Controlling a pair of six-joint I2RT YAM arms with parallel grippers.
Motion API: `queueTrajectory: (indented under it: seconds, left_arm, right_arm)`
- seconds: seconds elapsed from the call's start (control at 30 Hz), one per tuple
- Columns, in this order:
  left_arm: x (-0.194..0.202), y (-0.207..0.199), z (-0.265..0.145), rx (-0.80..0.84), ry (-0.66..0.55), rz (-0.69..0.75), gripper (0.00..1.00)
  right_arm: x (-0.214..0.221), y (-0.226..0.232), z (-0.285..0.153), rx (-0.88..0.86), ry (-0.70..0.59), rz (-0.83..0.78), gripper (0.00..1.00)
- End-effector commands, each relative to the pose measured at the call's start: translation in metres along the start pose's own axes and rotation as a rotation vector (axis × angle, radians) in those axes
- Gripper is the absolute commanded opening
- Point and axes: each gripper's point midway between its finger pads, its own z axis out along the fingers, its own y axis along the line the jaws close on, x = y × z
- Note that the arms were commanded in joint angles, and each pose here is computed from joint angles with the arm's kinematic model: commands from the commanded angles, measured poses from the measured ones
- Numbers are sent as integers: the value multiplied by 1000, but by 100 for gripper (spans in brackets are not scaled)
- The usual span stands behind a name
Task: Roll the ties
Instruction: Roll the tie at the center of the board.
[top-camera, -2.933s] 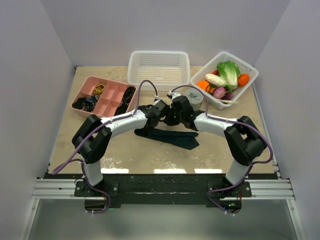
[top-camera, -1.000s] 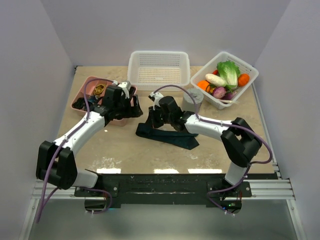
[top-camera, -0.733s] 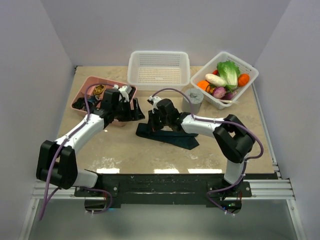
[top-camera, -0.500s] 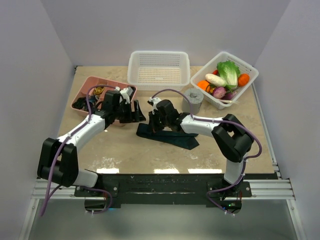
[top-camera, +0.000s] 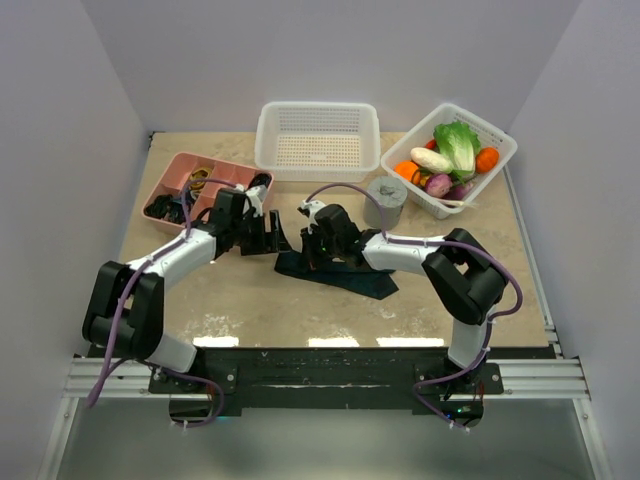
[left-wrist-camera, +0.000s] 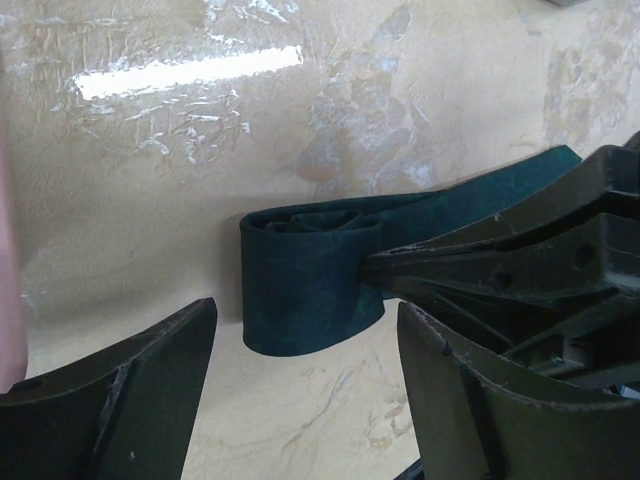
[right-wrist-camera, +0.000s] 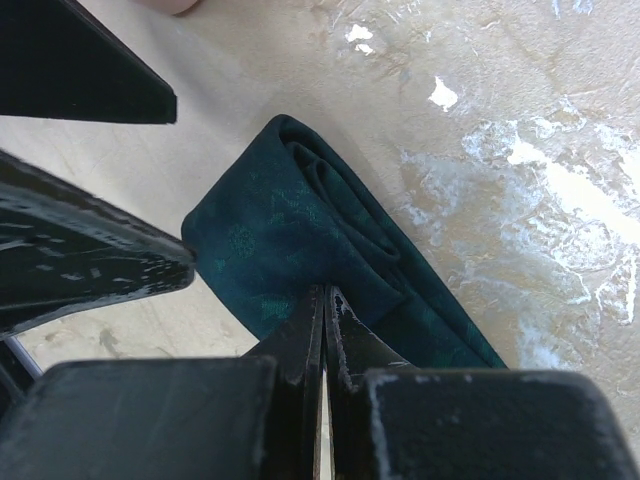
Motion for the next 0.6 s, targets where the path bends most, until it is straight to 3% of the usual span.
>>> queueTrajectory:
  seconds: [0.0, 0.57]
  left_arm:
    - [2, 4, 8, 15, -1, 7, 76]
    - [25, 15, 40, 62, 44, -48, 65]
  right_arm:
    - [7, -8, -4, 38, 6, -16, 0]
    - [24, -17, -2, 61, 42, 0, 0]
